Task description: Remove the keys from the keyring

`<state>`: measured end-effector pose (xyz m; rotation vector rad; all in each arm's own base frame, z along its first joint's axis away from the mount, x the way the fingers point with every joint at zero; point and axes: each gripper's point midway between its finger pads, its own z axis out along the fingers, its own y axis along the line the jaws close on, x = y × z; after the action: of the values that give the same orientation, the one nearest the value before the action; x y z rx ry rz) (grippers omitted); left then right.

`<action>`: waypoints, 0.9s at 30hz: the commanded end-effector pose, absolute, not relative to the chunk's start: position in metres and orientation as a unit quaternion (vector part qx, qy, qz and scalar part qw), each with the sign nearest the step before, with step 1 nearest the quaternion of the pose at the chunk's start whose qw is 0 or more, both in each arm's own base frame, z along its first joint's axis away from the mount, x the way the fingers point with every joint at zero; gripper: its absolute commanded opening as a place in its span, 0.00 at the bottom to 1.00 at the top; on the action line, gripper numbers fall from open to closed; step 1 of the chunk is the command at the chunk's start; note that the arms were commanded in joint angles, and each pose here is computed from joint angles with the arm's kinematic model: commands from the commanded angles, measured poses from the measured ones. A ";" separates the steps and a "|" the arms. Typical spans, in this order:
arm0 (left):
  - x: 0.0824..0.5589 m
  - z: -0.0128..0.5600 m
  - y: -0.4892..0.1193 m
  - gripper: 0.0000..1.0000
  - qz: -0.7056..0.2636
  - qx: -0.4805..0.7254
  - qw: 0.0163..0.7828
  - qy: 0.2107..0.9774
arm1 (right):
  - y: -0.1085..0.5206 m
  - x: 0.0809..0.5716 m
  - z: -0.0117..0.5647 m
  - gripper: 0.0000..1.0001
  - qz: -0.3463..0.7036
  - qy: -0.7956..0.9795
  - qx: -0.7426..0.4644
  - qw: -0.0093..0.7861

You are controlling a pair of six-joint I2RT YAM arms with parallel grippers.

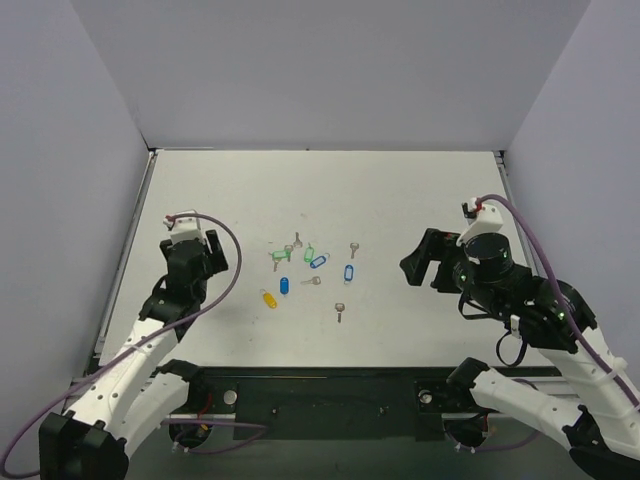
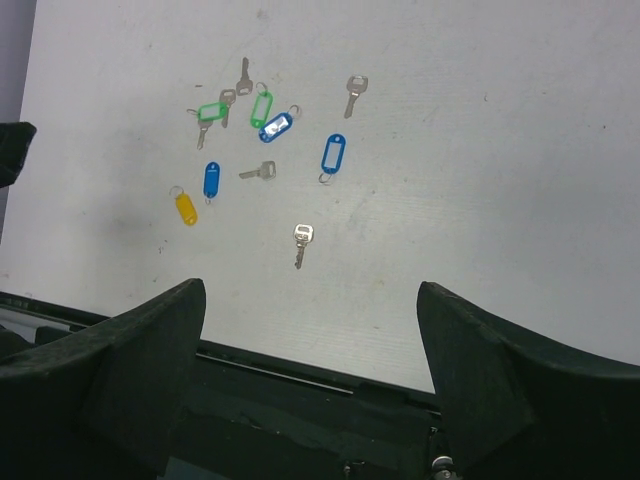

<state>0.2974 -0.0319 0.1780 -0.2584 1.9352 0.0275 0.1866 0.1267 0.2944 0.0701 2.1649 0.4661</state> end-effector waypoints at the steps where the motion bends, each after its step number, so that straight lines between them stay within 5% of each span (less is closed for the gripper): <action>1: 0.322 0.192 0.003 0.76 0.056 -0.178 0.638 0.747 | 0.127 0.185 0.306 0.82 0.209 0.862 0.035 0.461; 6: 0.340 0.142 0.040 0.77 0.101 -0.207 0.587 0.776 | 0.119 0.185 0.309 0.87 0.214 0.846 0.047 0.486; 27: 0.377 0.098 0.012 0.75 0.017 -0.085 0.662 0.744 | 0.038 0.204 0.261 0.90 0.050 0.800 0.203 0.563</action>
<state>0.3620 0.0251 0.0622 -0.2737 1.8242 0.0988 0.1941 0.0644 0.2666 0.3804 1.9630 0.2806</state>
